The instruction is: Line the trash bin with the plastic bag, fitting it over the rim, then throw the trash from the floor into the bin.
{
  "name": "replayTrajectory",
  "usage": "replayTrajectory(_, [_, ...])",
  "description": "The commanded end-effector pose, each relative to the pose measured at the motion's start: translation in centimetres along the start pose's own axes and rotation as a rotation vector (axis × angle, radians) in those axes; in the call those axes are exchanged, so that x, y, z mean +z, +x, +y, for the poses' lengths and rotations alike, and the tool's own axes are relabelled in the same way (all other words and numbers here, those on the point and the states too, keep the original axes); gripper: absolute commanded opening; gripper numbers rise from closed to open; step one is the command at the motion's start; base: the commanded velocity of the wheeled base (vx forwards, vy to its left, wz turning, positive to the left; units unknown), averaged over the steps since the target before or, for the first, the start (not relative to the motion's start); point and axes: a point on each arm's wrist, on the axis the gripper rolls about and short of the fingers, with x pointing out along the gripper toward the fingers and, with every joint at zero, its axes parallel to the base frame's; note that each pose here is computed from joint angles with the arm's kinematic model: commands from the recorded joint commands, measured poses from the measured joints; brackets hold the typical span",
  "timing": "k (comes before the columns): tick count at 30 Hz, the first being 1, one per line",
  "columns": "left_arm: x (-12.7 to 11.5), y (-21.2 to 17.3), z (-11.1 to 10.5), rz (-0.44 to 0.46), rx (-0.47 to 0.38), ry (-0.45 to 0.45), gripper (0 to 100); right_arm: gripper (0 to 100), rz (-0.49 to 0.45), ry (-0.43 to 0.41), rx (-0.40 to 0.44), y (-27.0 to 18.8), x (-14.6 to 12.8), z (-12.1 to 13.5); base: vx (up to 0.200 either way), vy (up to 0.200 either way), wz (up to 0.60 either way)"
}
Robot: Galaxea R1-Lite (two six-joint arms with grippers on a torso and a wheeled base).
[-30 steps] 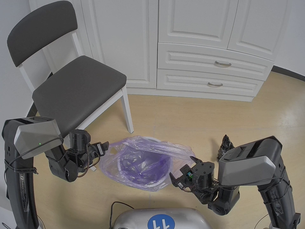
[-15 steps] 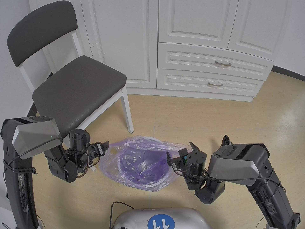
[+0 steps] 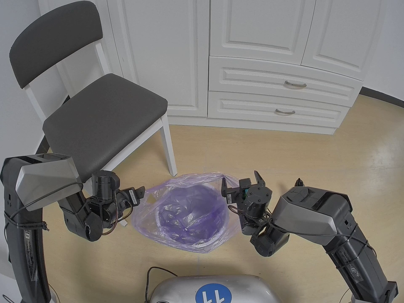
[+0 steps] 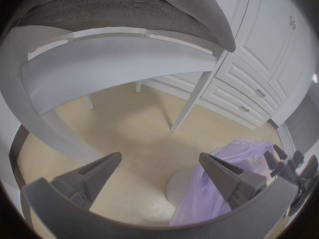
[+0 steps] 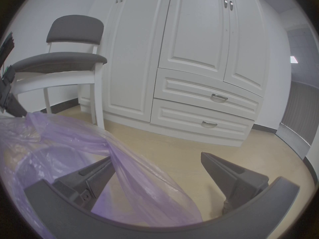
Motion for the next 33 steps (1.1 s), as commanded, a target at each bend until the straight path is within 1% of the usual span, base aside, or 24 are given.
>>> replayTrajectory(1, [-0.3, -0.2, -0.3, 0.009, -0.007, 0.008, 100, 100, -0.047, 0.055, -0.017, 1.0, -0.4, 0.4, 0.000, 0.000, 0.00])
replayTrajectory(5, [-1.0, -1.2, -0.5, 0.028, -0.017, 0.030, 100, 100, -0.060, 0.069, -0.023, 1.5, -0.9, 0.6, 0.000, 0.000, 0.00])
replayTrajectory(7, [-1.4, -2.9, -1.0, 0.024, -0.059, 0.070, 100, 100, -0.077, 0.116, -0.025, 1.9, -0.9, 0.8, 0.000, 0.000, 0.00])
replayTrajectory(9, [-1.6, -3.8, -1.2, 0.022, -0.094, 0.116, 100, 100, -0.085, 0.171, -0.020, 2.0, -0.6, 1.1, 0.000, 0.000, 0.00])
replayTrajectory(11, [-2.0, -4.5, -1.4, 0.030, -0.131, 0.154, 100, 100, -0.063, 0.221, -0.011, 2.1, -0.2, 1.3, 0.000, 0.000, 0.00])
replayTrajectory(13, [-2.2, -4.9, -1.9, 0.029, -0.161, 0.165, 100, 100, -0.040, 0.265, -0.009, 2.3, 0.2, 1.3, 0.000, 0.000, 0.00])
replayTrajectory(14, [-2.2, -4.9, -1.9, 0.029, -0.161, 0.165, 100, 100, -0.040, 0.265, -0.009, 2.3, 0.2, 1.3, 0.000, 0.000, 0.00])
replayTrajectory(15, [-2.2, -5.2, -2.4, 0.025, -0.181, 0.172, 100, 100, -0.011, 0.310, -0.008, 2.4, 0.7, 1.2, 0.000, 0.000, 0.00])
replayTrajectory(17, [-2.0, -5.5, -2.7, 0.017, -0.191, 0.173, 100, 100, 0.000, 0.330, -0.009, 2.5, 1.0, 1.0, 0.000, 0.000, 0.00])
replayTrajectory(18, [-1.9, -6.2, -3.2, 0.022, -0.217, 0.182, 100, 100, 0.022, 0.353, -0.014, 2.6, 1.6, 0.8, 0.000, 0.000, 0.00])
replayTrajectory(22, [-2.2, -7.0, -3.1, 0.056, -0.260, 0.198, 100, 100, 0.059, 0.350, -0.018, 2.5, 2.3, -0.2, 0.000, 0.000, 0.00])
replayTrajectory(24, [-2.5, -6.6, -2.6, 0.073, -0.253, 0.231, 100, 100, 0.082, 0.336, -0.010, 2.2, 2.8, -1.2, 0.000, 0.000, 0.00])
replayTrajectory(25, [-2.5, -6.6, -2.5, 0.078, -0.247, 0.234, 100, 100, 0.086, 0.333, -0.006, 2.1, 2.9, -1.3, 0.000, 0.000, 0.00])
replayTrajectory(26, [-2.9, -5.8, -1.6, 0.105, -0.217, 0.246, 100, 100, 0.098, 0.329, 0.031, 1.8, 3.7, -2.2, 0.000, 0.000, 0.00])
replayTrajectory(27, [-3.0, -5.3, -1.0, 0.114, -0.200, 0.249, 100, 100, 0.109, 0.327, 0.057, 1.4, 4.0, -2.9, 0.000, 0.000, 0.00])
replayTrajectory(28, [-3.0, -5.3, -1.0, 0.114, -0.200, 0.249, 100, 100, 0.109, 0.327, 0.057, 1.4, 4.0, -2.9, 0.000, 0.000, 0.00])
replayTrajectory(29, [-3.2, -4.3, -0.4, 0.119, -0.179, 0.246, 100, 100, 0.143, 0.316, 0.116, 0.6, 4.4, -4.1, 0.000, 0.000, 0.00])
replayTrajectory(31, [-3.4, -3.3, 0.3, 0.121, -0.157, 0.237, 100, 100, 0.187, 0.309, 0.184, 0.0, 4.3, -5.3, 0.000, 0.000, 0.00])
replayTrajectory(33, [-3.5, -2.4, 0.7, 0.125, -0.145, 0.234, 100, 100, 0.237, 0.311, 0.223, -0.6, 3.9, -5.5, 0.000, 0.000, 0.00])
